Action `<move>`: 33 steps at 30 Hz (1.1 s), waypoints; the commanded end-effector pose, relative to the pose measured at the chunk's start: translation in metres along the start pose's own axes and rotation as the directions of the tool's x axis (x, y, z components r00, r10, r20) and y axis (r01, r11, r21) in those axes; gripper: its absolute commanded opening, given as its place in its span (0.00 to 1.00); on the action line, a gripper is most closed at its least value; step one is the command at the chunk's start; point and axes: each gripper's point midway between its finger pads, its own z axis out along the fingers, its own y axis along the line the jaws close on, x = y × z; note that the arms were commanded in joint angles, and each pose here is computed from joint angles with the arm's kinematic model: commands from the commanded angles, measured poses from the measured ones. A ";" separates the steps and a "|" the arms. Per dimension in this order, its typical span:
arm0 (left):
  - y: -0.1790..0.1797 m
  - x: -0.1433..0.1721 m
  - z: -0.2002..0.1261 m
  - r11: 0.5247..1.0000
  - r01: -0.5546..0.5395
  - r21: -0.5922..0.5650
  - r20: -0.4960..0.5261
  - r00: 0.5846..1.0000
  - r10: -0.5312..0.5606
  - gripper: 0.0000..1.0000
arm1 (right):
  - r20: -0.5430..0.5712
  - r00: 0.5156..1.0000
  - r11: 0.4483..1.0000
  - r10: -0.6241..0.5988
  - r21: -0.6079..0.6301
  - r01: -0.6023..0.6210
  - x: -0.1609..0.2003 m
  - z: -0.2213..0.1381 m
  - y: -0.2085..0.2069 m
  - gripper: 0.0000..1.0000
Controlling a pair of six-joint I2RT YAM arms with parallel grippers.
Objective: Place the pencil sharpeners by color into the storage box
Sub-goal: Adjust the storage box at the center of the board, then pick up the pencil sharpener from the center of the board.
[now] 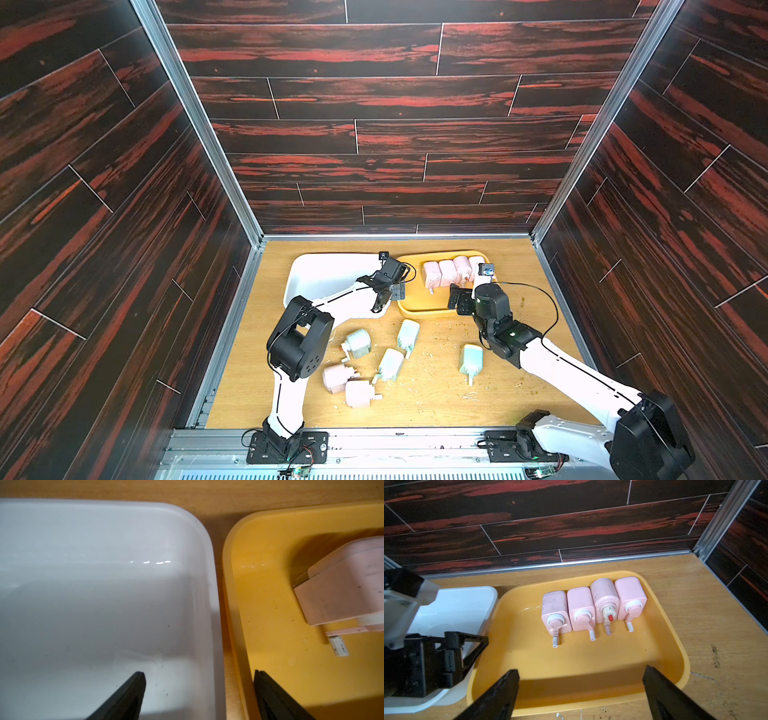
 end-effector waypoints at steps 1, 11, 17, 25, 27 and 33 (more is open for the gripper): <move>0.011 -0.006 -0.042 1.000 -0.002 0.019 -0.004 1.000 0.002 0.94 | 0.034 0.999 0.984 -0.041 -0.174 0.046 0.001 -0.008 0.026 0.98; 0.053 0.037 -0.129 1.000 0.015 -0.003 -0.024 1.000 -0.015 1.00 | 0.040 0.996 0.910 -0.076 -0.405 0.085 0.012 -0.028 0.061 0.99; 0.093 0.092 -0.175 0.999 0.007 -0.043 -0.128 0.992 -0.012 1.00 | 0.098 0.984 0.794 -0.151 -0.581 0.180 0.018 -0.051 0.101 0.97; 0.161 0.156 -0.247 0.976 0.043 -0.215 -0.286 0.953 -0.105 1.00 | 0.250 0.903 0.544 -0.350 -0.730 0.414 0.052 -0.092 0.161 0.97; 0.169 0.173 -0.258 0.973 0.071 -0.219 -0.317 0.938 -0.140 1.00 | 0.307 0.865 0.449 -0.397 -0.757 0.475 0.066 -0.105 0.174 0.96; 0.191 0.225 -0.274 0.950 0.057 -0.307 -0.470 0.859 -0.203 1.00 | 0.518 0.731 0.076 -0.445 -0.791 0.607 0.115 -0.155 0.209 0.94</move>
